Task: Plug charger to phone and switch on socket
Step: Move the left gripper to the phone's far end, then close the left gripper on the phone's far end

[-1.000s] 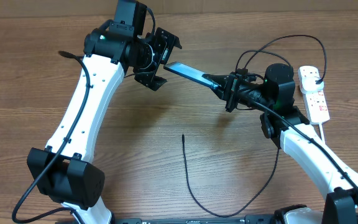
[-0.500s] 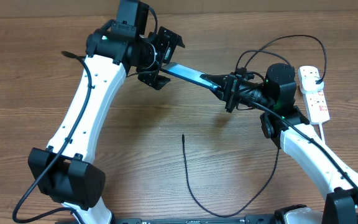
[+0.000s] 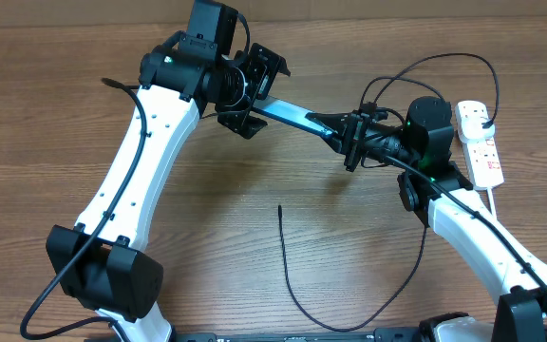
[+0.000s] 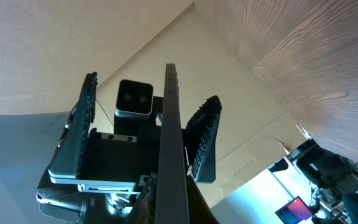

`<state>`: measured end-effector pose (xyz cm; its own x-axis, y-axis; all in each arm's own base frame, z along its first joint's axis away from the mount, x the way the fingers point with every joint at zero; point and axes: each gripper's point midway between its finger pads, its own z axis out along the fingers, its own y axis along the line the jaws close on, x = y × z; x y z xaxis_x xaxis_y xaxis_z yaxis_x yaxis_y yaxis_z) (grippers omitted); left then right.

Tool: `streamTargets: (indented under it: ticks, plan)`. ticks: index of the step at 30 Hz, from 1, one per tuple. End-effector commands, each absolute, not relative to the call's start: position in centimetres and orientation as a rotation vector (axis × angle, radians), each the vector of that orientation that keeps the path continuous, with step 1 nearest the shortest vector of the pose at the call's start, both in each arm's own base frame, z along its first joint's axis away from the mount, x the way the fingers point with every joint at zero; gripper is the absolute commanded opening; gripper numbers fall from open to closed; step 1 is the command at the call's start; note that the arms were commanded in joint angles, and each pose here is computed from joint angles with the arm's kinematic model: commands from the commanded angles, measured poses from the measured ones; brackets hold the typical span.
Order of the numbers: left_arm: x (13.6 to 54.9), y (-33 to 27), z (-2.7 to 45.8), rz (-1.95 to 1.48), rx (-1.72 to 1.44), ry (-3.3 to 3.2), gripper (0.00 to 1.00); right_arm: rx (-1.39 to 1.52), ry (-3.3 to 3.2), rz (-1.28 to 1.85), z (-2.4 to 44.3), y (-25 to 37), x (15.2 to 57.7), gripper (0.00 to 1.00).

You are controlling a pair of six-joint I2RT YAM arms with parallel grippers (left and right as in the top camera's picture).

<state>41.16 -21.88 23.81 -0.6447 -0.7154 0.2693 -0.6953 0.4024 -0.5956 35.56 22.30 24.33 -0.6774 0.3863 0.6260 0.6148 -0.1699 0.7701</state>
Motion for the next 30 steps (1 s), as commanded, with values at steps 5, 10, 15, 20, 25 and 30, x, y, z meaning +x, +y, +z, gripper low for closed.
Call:
streamTargets:
  ticks: [5, 10, 15, 20, 25, 30]
  plan:
    - [41.35, -21.85, 24.48, -1.090, -1.326, 2.577, 0.85, -1.233, -1.777, -1.912, 25.05, 22.52, 35.56, 0.04]
    - [41.36, -21.81, 24.44, -1.085, -1.327, 2.576, 0.80, -1.233, -1.777, -1.912, 25.06, 22.51, 35.56, 0.04]
    - [41.28, -21.97, 24.39, -1.078, -1.321, 2.579, 0.76, -1.202, -1.785, -1.956, 25.78, 22.53, 35.69, 0.04]
    - [41.21, -22.15, 24.31, -1.066, -1.315, 2.580, 0.74, -1.202, -1.787, -1.977, 26.02, 22.46, 35.89, 0.04]
    - [41.19, -22.17, 24.30, -1.066, -1.314, 2.580, 0.73, -1.207, -1.787, -1.979, 26.02, 22.43, 35.95, 0.04]
    - [41.19, -22.17, 24.31, -1.066, -1.314, 2.580, 0.64, -1.211, -1.786, -1.981, 26.01, 22.40, 36.01, 0.04]
